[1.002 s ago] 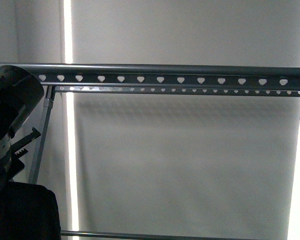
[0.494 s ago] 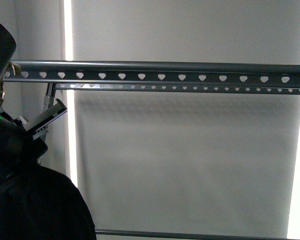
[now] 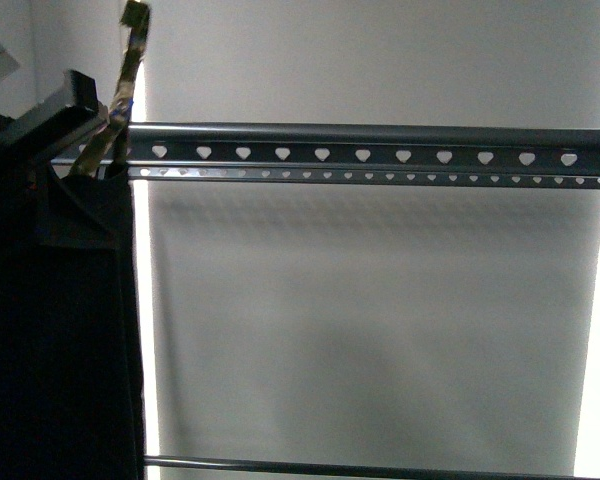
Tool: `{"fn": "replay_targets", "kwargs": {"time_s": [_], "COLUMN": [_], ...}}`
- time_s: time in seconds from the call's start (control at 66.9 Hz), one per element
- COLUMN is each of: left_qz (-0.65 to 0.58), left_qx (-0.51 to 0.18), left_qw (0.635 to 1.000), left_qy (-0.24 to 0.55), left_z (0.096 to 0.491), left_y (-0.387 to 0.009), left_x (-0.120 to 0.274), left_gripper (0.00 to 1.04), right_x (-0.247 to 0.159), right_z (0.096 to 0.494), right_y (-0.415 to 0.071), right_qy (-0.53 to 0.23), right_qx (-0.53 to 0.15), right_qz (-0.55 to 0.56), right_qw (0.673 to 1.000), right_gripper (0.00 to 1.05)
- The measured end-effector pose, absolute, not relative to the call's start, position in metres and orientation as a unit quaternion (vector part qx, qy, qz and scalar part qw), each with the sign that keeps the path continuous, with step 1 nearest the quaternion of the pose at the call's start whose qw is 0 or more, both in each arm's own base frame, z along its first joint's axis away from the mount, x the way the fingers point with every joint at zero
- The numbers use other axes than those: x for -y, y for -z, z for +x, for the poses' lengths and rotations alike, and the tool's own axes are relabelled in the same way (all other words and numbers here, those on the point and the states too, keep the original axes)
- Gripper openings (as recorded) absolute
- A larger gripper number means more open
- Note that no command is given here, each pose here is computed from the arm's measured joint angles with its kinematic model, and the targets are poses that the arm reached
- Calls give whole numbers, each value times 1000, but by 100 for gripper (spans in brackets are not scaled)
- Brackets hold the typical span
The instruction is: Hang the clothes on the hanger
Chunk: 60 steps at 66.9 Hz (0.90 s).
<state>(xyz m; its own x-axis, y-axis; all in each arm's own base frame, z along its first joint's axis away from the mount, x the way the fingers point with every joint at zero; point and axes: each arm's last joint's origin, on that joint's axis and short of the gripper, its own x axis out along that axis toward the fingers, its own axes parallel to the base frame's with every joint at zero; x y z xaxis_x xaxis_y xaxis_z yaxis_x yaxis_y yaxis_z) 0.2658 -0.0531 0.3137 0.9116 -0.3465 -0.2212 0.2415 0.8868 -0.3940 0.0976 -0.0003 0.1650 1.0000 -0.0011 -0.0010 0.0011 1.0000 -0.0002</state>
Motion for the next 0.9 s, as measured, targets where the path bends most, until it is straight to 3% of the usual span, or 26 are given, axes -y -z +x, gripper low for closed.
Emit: {"fn": "replay_targets", "kwargs": {"time_s": [0.344,0.523,0.778,0.897], "left_qz": [-50,33,95,117], "left_qx": [-87,-58,-102,-184], "left_qw": [890,803,754,727], "left_qy": [444,592,641,651], "left_z": [265,266,291,304], "left_y": [-355,-374,-374,-357], "left_x": [39,32,34,40], "left_gripper": [4,4,4,4], "right_x": [0,0,0,0], "right_z": [98,98,98,98], "right_y": [-165,-165,-165,-165], "right_qy": [1,1,1,1], "right_qx": [0,0,0,0], "right_qz": [0,0,0,0], "right_qw": [1000,1000,1000,1000], "right_gripper": [97,97,97,97]}}
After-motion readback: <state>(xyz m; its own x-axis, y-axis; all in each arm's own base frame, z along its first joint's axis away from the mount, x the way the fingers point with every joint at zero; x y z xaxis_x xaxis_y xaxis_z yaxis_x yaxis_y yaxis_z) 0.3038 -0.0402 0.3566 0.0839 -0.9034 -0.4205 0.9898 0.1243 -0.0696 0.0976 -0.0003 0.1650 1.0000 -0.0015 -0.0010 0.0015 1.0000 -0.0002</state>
